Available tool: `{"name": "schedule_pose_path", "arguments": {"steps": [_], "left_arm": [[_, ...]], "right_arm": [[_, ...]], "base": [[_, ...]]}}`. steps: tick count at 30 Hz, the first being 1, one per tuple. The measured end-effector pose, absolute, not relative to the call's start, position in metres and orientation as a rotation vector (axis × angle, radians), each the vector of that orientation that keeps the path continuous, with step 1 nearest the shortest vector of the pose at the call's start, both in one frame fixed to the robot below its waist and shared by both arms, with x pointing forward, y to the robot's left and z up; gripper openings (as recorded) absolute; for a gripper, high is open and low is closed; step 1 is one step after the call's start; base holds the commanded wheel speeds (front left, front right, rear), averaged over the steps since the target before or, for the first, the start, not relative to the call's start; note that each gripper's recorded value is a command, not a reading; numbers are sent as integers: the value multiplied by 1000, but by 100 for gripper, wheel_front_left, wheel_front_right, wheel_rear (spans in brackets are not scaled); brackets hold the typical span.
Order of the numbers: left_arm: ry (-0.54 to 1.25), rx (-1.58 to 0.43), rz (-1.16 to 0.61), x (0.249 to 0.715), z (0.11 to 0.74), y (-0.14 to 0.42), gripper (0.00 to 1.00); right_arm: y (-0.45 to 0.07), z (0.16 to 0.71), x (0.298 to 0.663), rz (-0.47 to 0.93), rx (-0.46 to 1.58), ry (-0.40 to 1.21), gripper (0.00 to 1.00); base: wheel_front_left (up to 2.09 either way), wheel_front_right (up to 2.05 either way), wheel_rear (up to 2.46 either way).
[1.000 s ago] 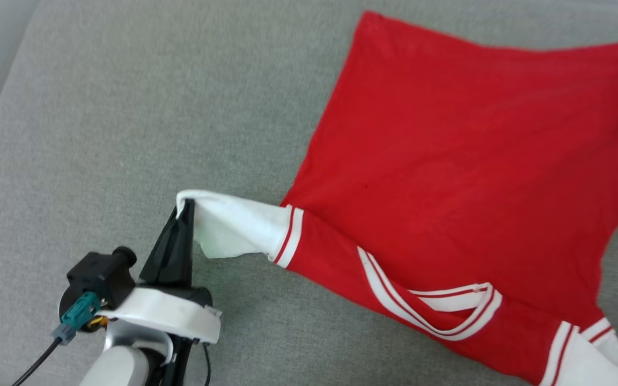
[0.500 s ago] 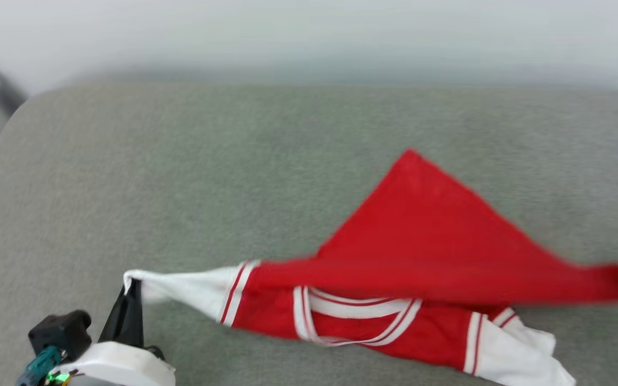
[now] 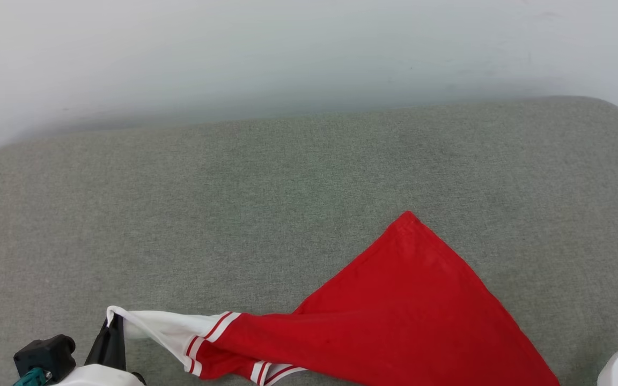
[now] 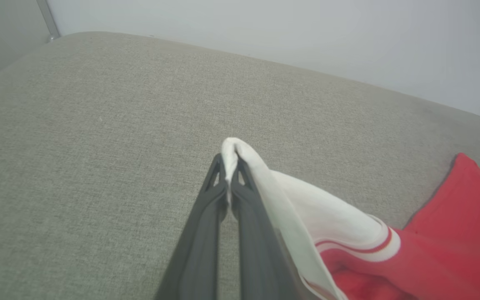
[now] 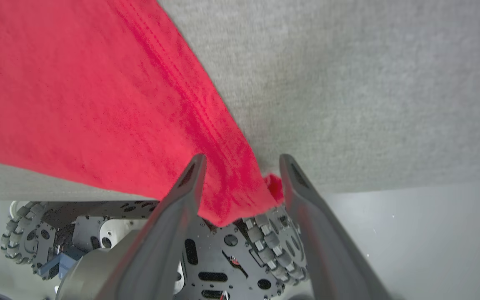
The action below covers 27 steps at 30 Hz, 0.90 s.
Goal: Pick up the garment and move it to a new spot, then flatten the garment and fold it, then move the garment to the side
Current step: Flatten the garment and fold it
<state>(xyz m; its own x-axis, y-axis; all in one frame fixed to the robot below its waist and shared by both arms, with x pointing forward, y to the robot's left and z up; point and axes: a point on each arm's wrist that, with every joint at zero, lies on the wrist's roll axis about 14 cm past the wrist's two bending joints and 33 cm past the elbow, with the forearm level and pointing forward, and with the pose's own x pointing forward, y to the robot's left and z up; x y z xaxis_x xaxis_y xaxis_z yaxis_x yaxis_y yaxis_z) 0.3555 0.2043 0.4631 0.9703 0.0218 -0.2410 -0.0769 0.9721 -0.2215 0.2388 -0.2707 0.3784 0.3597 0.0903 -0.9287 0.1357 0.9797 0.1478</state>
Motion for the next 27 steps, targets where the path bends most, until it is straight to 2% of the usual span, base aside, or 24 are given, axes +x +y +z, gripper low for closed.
{"name": "schedule_pose_path", "arguments": {"steps": [4,11,16,19,22,27], "left_arm": [[256,-223,43,358,460,204,0],[243,-220,10,380,462,196,0],[234,-218,-5,396,459,194,0],[222,-216,-15,406,458,192,0],[214,-213,-18,415,457,192,0],[198,-213,-24,424,456,192,0]], "right_arm": [[-289,415,295,-78,137,901,100],[-277,457,382,-54,118,570,100],[-239,451,424,45,136,570,100],[-210,442,446,124,154,635,100],[-188,432,463,192,141,732,100],[-163,404,471,275,110,951,100]], "base": [[0,0,0],[0,0,0],[0,0,0],[0,0,0],[0,0,0],[0,0,0]]}}
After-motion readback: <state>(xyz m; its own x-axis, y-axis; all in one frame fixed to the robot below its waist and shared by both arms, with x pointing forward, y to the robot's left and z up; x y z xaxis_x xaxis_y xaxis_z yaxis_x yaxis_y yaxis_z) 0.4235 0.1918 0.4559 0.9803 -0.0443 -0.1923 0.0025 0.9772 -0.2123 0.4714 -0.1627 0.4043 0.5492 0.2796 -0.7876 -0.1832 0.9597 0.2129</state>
